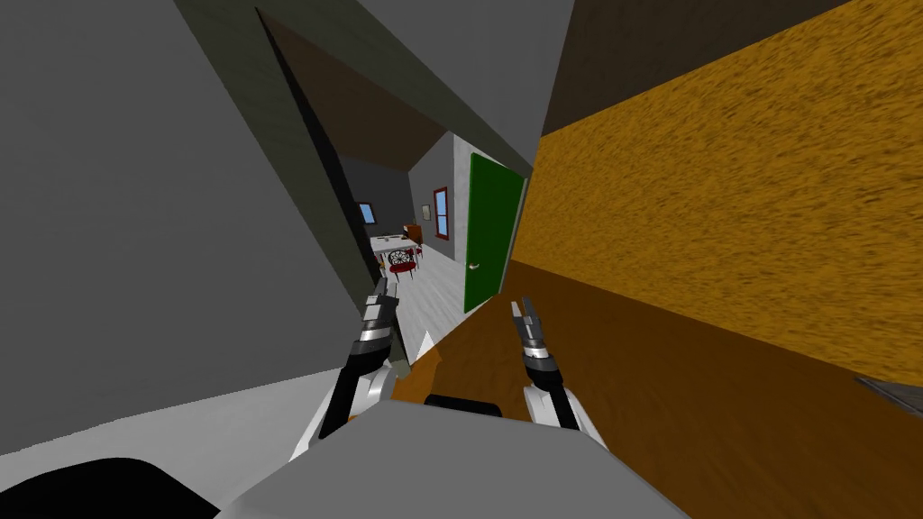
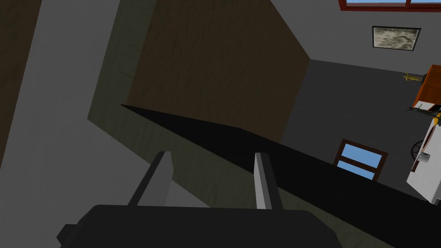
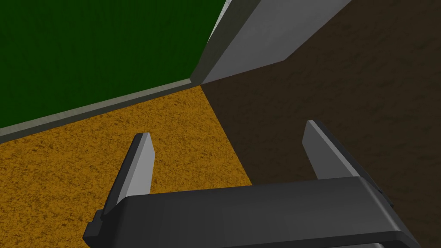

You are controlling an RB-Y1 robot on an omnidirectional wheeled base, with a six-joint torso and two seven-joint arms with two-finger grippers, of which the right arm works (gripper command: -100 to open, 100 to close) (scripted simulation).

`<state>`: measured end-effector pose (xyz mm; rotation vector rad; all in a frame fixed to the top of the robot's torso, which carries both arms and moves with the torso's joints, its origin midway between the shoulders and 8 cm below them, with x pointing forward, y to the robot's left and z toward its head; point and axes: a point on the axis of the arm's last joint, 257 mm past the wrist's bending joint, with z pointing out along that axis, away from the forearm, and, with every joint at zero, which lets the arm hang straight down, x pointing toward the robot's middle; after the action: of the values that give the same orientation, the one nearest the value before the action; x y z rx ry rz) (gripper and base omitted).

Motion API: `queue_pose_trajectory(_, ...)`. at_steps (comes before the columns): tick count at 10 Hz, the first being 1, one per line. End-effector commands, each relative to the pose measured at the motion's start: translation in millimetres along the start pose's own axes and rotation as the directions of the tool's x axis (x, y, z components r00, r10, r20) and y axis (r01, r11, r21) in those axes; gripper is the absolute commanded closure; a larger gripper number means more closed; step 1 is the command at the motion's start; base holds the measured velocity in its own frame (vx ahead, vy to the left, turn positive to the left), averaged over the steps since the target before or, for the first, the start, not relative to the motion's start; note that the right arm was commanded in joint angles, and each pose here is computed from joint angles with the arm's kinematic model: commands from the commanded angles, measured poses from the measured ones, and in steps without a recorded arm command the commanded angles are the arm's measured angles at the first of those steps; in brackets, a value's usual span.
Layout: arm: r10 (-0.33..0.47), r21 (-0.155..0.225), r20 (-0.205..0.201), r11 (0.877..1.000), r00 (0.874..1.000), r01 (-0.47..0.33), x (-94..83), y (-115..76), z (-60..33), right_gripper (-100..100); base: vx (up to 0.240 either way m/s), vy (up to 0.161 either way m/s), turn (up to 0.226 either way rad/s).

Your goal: Push the door open

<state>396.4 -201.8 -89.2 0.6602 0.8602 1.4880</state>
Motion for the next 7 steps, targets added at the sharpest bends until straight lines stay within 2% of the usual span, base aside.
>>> queue_pose_trajectory(1, 0.005, 0.014, -0.010, 1.000, 1.000, -0.005, 3.7, -9.5, -1.2, -100, 0.082, -0.064, 0.031)
queue_pose_trajectory(7, 0.024, 0.068, -0.049, 0.997, 0.999, -0.021, 18.2, -43.1, -6.2, -100, 0.098, -0.047, 0.032)
